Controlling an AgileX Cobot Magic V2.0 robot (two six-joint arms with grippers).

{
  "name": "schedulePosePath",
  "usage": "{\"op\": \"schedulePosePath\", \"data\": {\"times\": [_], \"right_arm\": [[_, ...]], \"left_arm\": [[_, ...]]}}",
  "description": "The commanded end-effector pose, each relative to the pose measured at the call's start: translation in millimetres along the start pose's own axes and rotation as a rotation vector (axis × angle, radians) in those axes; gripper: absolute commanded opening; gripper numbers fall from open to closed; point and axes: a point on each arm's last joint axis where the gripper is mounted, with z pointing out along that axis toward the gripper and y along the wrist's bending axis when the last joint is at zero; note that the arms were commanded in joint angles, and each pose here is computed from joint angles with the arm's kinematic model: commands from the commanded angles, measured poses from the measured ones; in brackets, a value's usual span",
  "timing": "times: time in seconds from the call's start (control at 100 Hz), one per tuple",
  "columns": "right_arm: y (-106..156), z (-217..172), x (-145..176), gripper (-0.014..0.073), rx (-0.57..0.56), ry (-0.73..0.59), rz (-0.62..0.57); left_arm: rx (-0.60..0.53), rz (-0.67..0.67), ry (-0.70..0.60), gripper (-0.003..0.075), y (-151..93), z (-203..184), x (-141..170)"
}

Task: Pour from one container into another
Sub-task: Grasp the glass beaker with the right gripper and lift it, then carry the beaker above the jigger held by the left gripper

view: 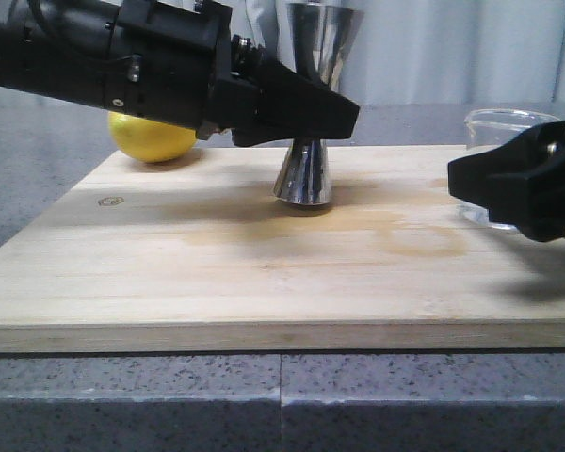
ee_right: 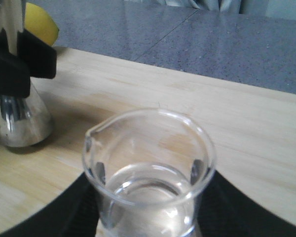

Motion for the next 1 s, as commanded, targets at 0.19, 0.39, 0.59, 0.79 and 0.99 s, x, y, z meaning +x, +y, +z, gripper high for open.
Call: {"op": "schedulePosePath", "data": {"times": [0.19, 0.39, 0.59, 0.79, 0.99], "right_arm": [[3.0, 13.4, -37.8, 0.0289, -0.012, -0.13, -0.004], [5.6, 20.6, -58.8, 0.0289, -0.029, -0.107, -0.042], [7.0, 13.8, -87.7, 0.0289, -0.049, -0.105, -0.108], [9.3, 8.1, -122.0, 0.0289, -0.079, -0.086, -0.169], [10.7, 8.7, -144.3, 0.0289, -0.092, -0.081, -0.246]], "left_arm": [[0.016, 0.012, -0.132, 0.0114, -4.6, -4.2, -29.7], [0.016, 0.012, -0.132, 0.0114, -4.6, -4.2, -29.7], [0.016, 0.012, -0.132, 0.0114, -4.6, -4.2, -29.7], [0.016, 0.012, -0.132, 0.0114, -4.6, -4.2, -29.7], [0.018, 0.012, -0.132, 0.0114, -5.1, -3.7, -29.8]]}}
